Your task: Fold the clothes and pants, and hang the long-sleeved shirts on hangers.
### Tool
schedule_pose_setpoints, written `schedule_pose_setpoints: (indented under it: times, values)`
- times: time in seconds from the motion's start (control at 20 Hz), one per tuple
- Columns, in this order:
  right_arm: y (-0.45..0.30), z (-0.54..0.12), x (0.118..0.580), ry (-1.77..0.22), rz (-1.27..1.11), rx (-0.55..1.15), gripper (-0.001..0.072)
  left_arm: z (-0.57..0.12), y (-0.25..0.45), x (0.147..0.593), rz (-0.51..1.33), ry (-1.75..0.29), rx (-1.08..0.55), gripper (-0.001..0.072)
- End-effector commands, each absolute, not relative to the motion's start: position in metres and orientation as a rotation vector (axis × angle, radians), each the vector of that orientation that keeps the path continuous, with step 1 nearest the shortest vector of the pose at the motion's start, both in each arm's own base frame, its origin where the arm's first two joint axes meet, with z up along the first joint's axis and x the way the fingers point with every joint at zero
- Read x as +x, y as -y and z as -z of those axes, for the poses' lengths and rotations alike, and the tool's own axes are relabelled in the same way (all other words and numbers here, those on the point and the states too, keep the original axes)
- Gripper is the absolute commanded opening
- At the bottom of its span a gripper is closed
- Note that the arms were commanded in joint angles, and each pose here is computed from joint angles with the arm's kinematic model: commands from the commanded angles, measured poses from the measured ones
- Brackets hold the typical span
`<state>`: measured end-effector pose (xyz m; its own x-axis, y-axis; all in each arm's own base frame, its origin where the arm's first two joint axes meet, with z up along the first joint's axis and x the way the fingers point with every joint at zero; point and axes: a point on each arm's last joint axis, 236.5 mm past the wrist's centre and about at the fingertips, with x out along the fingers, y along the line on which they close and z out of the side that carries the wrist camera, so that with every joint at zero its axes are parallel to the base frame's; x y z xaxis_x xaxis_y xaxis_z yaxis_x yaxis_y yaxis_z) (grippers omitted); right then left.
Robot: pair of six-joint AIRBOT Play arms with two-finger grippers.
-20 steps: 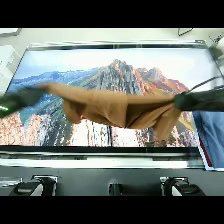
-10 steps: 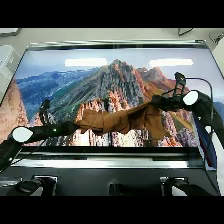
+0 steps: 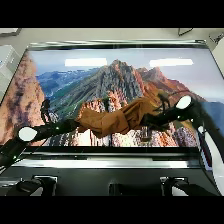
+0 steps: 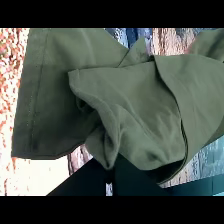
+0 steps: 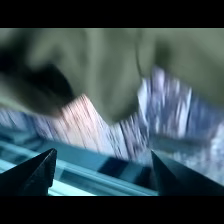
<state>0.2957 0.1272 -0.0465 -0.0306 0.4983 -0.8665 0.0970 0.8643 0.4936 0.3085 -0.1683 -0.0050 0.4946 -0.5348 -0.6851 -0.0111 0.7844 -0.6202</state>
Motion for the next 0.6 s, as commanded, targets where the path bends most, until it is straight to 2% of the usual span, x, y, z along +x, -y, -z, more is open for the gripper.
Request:
schedule_pose_setpoints:
  times: [0.0,0.2,0.35,0.4,0.45,0.5,0.55]
  values:
    - [-0.141,0.082,0.277,-1.6,-0.294,0.6,0.0689,0.005,0.168,0.309,0.339,-1.013,-0.612,0.0024]
    - [-0.139,0.082,0.324,-1.405,-0.227,0.664,0.0673,0.005,0.168,0.309,0.34,-1.015,-0.613,0.0024]
    - [-0.148,0.096,0.333,-1.377,-0.213,0.636,0.0652,0.005,0.168,0.309,0.34,-1.015,-0.613,0.0024]
    - [-0.152,0.102,0.335,-1.372,-0.21,0.623,0.0544,0.005,0.168,0.309,0.341,-1.015,-0.613,0.0024]
    - [-0.154,0.104,0.339,-1.356,-0.209,0.612,0.033,0.004,0.168,0.31,0.342,-1.011,-0.613,0.0024]
    - [-0.152,0.099,0.345,-1.338,-0.21,0.609,0.0047,0.0,0.168,0.312,0.345,-0.999,-0.61,0.0024]
    - [-0.15,0.087,0.355,-1.308,-0.225,0.595,0.0037,-0.008,0.165,0.318,0.346,-0.975,-0.608,0.0024]
